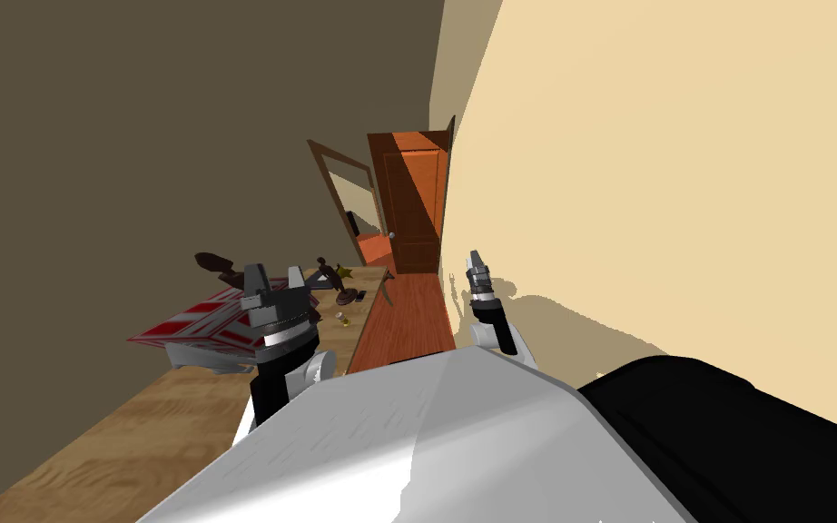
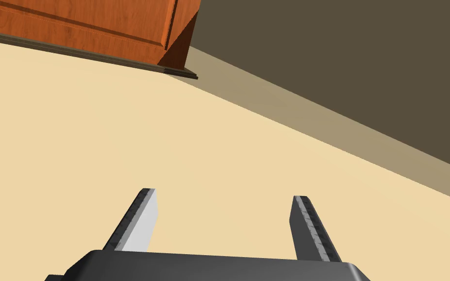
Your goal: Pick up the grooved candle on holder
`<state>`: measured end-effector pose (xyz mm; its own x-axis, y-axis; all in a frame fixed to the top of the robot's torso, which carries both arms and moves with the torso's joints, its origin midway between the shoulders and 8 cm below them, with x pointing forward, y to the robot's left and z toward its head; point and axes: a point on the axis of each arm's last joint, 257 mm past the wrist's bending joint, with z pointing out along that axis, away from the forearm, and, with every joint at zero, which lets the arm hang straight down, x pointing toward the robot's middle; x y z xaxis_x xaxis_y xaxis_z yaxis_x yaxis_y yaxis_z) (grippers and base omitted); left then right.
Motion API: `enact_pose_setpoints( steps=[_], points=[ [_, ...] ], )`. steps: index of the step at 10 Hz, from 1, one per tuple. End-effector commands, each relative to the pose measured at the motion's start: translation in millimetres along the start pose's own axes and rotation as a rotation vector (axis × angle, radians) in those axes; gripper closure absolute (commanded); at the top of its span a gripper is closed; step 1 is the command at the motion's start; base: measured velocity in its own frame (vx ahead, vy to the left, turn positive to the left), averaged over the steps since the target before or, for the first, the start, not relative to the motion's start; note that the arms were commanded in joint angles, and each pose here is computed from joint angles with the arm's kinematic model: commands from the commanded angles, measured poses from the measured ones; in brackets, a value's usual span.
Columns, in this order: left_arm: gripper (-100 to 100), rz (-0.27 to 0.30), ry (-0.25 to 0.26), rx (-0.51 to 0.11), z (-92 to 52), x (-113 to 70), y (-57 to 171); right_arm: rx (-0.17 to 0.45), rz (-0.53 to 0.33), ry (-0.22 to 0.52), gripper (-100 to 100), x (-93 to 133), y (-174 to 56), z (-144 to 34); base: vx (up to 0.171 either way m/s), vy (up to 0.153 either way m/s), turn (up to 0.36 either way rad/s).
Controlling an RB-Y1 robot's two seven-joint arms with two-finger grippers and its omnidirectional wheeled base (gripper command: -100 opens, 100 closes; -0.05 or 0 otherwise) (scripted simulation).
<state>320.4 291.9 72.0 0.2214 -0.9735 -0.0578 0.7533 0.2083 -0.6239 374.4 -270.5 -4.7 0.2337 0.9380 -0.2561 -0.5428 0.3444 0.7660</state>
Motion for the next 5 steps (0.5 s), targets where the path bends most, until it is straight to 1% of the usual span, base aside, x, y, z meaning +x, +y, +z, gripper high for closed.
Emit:
enact_pose_setpoints(
  steps=[1,3,5],
  points=[
    [-100,0.038,0.025,-0.030,-7.8,1.4,16.5,0.000,0.000,0.000,0,0.0,0.0,0.0,0.006,-0.012,-0.064],
    [-100,0.076,0.045,-0.064,-17.3,1.4,34.7,0.000,0.000,0.000,0,0.0,0.0,0.0,0.007,-0.011,-0.049],
    [-100,0.122,0.068,-0.103,-30.0,0.5,56.6,0.000,0.000,0.000,0,0.0,0.0,0.0,0.006,-0.005,-0.035]
  ],
)
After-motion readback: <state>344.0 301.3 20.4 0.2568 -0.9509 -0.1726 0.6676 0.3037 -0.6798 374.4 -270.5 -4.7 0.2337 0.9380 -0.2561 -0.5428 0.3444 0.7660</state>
